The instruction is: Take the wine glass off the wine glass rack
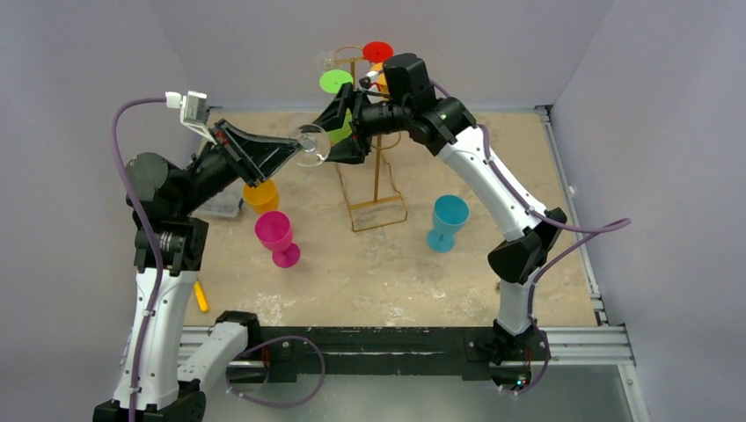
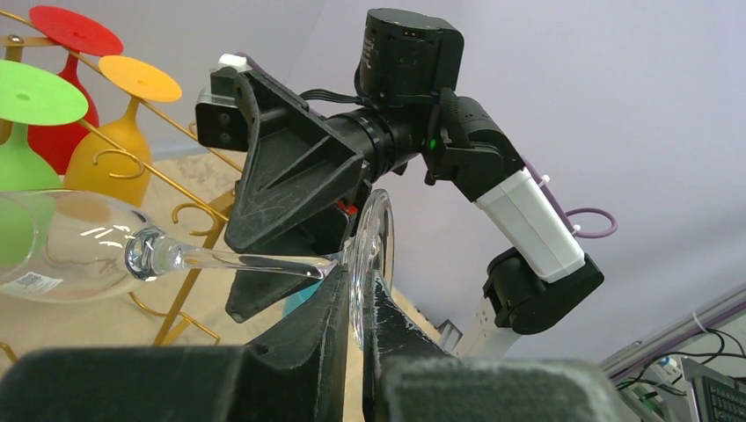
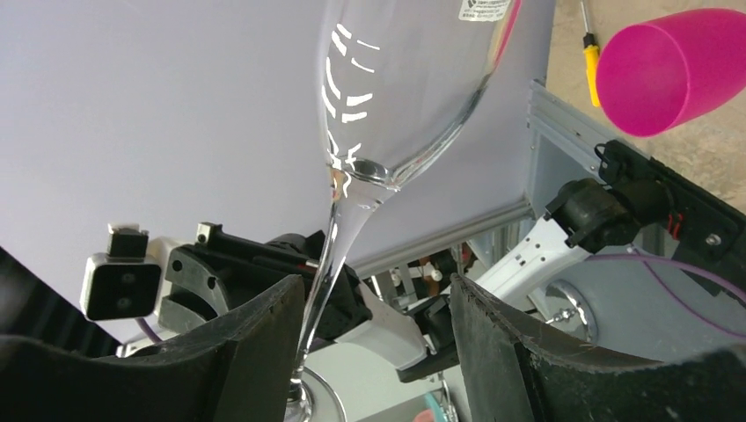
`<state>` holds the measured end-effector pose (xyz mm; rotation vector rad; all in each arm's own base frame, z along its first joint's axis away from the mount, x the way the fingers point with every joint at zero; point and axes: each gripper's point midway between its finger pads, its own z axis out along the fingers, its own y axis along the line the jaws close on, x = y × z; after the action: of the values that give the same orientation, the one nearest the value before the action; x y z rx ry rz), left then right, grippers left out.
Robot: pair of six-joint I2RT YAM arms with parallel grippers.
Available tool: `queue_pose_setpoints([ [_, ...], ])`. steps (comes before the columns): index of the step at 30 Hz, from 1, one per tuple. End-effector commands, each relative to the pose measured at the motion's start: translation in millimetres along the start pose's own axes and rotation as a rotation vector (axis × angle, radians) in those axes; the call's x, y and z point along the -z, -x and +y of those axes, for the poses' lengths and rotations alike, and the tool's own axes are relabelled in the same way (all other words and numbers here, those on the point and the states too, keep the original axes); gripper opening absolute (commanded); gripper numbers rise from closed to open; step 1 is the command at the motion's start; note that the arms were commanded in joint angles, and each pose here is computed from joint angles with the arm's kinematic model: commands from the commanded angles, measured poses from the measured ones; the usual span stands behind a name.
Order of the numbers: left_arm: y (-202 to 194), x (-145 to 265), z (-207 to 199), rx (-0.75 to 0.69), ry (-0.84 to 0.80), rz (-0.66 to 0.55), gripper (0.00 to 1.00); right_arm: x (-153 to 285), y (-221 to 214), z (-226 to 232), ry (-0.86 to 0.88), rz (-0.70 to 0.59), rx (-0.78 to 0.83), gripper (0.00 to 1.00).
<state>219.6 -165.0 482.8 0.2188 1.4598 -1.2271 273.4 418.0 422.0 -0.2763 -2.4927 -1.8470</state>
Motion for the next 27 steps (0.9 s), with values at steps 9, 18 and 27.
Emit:
queue_pose_setpoints([
  [9,21.1,1.3,-25.5,-0.150,-0.095,-0.086,0.00,8.0,-9.4,47.7,0.142,0.018,0.019,0.49],
  [18,23.1,-2.8,-24.7,-0.143,-0.111,-0.098,0.00,1.7,-19.2,54.4,0.156,0.055,0.001,0.46],
  [27,26.4,-5.6,-24.8,-0.148,-0.117,-0.109,0.00,-5.1,-32.2,57.7,0.165,0.092,-0.001,0.34],
])
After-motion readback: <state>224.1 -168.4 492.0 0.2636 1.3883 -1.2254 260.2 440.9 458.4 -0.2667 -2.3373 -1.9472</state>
